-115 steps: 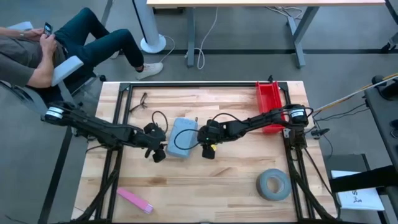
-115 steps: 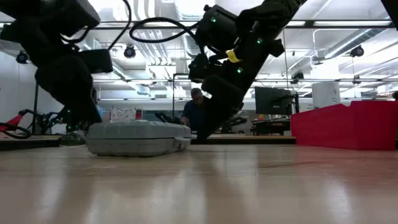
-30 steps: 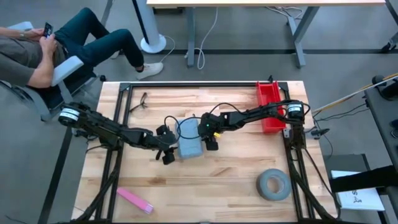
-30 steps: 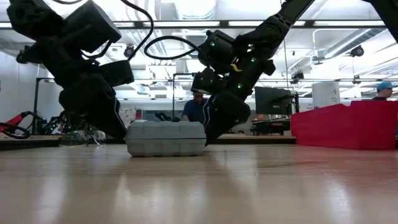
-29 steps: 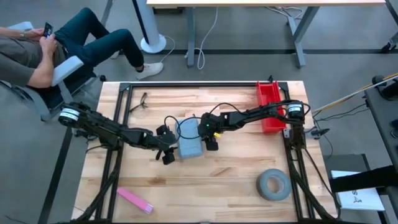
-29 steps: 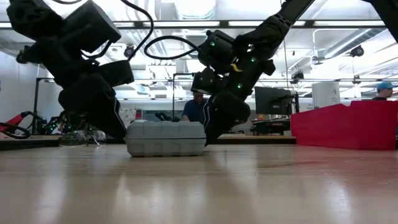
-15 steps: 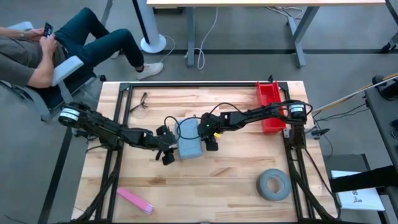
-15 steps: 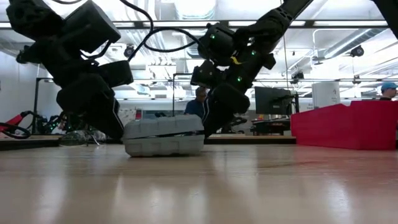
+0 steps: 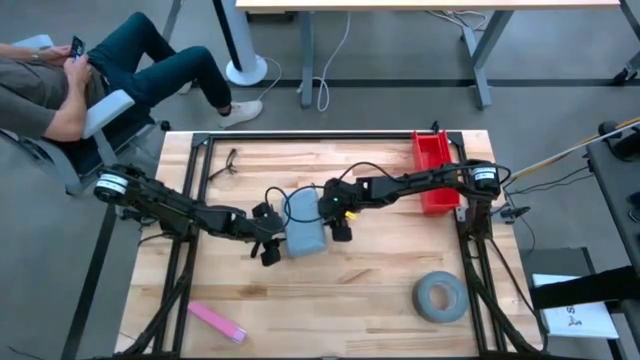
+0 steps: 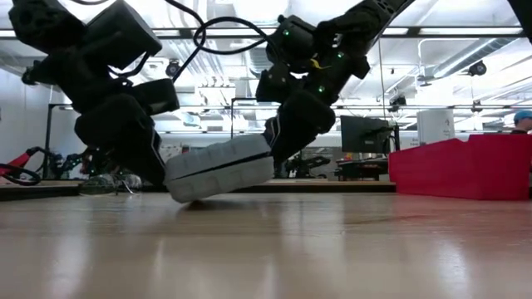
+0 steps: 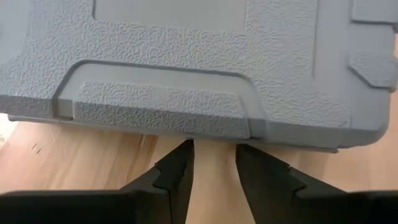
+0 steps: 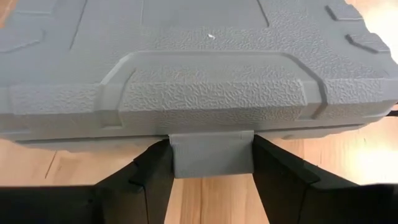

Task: Prefit tool cases
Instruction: Open the gray pre-fit tool case

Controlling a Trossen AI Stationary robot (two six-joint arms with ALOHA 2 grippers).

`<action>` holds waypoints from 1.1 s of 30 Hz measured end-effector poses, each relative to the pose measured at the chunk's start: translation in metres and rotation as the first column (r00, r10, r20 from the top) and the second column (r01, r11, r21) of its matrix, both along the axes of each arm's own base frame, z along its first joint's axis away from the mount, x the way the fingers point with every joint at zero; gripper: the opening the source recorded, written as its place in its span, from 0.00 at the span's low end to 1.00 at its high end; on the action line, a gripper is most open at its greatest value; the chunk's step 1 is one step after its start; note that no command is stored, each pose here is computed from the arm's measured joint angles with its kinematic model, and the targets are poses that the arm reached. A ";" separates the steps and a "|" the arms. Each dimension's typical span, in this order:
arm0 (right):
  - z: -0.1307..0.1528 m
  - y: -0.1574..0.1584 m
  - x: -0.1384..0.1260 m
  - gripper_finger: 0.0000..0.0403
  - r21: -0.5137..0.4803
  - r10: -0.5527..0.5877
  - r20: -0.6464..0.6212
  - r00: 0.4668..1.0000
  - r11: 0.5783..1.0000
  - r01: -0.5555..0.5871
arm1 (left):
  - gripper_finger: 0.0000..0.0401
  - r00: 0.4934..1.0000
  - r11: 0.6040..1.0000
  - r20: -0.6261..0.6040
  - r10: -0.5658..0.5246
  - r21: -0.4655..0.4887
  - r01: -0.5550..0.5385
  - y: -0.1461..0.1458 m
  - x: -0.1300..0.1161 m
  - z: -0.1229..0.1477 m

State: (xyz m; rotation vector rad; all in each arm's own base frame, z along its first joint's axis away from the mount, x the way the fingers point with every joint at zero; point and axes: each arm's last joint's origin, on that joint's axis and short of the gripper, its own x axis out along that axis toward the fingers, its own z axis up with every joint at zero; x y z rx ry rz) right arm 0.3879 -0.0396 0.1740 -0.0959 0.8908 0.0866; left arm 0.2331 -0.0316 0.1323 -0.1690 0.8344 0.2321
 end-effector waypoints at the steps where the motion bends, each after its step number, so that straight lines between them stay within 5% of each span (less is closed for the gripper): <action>1: -0.001 0.000 -0.001 0.44 0.002 -0.002 -0.004 1.000 1.000 0.002 | 0.32 1.000 1.000 0.002 -0.002 0.001 0.002 0.000 0.001 0.001; 17: -0.016 0.005 -0.009 0.44 0.029 -0.019 -0.041 0.999 0.999 0.020 | 0.32 0.999 0.999 0.027 -0.034 0.001 0.034 -0.002 0.008 0.009; 33: 0.006 0.006 -0.009 0.46 0.031 -0.026 0.020 0.999 0.999 0.025 | 0.34 0.999 0.999 0.019 -0.045 0.009 0.045 -0.002 0.007 0.009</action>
